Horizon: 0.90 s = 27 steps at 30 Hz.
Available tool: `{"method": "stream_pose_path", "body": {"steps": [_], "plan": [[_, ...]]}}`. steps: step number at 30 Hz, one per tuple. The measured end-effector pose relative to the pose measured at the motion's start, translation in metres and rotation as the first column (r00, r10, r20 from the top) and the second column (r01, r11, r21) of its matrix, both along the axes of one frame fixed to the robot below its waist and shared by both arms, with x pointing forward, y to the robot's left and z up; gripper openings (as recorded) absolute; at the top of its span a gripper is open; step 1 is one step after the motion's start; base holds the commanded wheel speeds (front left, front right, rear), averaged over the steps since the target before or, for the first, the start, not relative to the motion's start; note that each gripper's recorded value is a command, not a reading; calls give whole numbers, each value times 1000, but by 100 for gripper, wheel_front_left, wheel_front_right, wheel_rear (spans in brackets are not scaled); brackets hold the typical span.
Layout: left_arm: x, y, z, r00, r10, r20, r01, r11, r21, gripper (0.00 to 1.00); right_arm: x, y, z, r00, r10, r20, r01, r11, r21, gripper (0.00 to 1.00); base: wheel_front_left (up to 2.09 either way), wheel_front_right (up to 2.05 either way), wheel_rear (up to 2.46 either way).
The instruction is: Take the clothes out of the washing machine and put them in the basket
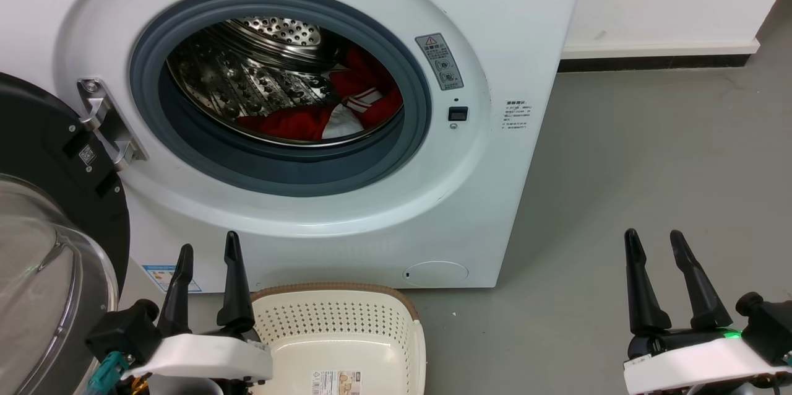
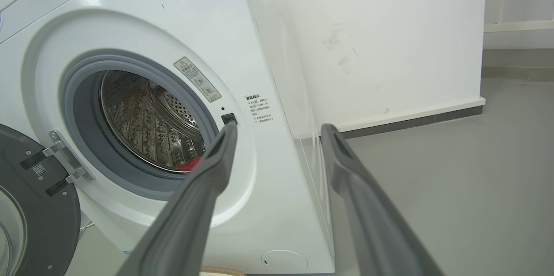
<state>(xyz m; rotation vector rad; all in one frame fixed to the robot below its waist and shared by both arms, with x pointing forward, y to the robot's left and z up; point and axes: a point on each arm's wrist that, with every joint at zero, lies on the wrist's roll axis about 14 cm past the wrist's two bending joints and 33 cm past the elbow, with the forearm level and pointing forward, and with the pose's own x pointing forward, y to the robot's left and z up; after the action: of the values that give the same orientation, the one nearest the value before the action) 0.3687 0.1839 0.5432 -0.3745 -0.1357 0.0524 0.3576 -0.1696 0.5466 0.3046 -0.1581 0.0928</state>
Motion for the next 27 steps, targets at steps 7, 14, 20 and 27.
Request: {"method": "stream_pose_path", "body": {"steps": [7,14,20,27], "plan": [[-2,0,2,1000,5,16,-6,998,68,100,-1,3,6,1000,3,29,-1,998,-55,100,0,0,0],[-5,0,4,1000,11,29,-15,992,128,100,-3,4,8,999,2,45,3,994,-105,100,0,0,0],[-6,-1,4,999,13,37,-19,984,176,100,-4,5,8,998,4,55,4,989,-147,100,0,0,0],[-8,-2,6,999,13,53,-25,974,225,100,-7,7,9,998,7,66,6,981,-195,100,0,0,0]]}}
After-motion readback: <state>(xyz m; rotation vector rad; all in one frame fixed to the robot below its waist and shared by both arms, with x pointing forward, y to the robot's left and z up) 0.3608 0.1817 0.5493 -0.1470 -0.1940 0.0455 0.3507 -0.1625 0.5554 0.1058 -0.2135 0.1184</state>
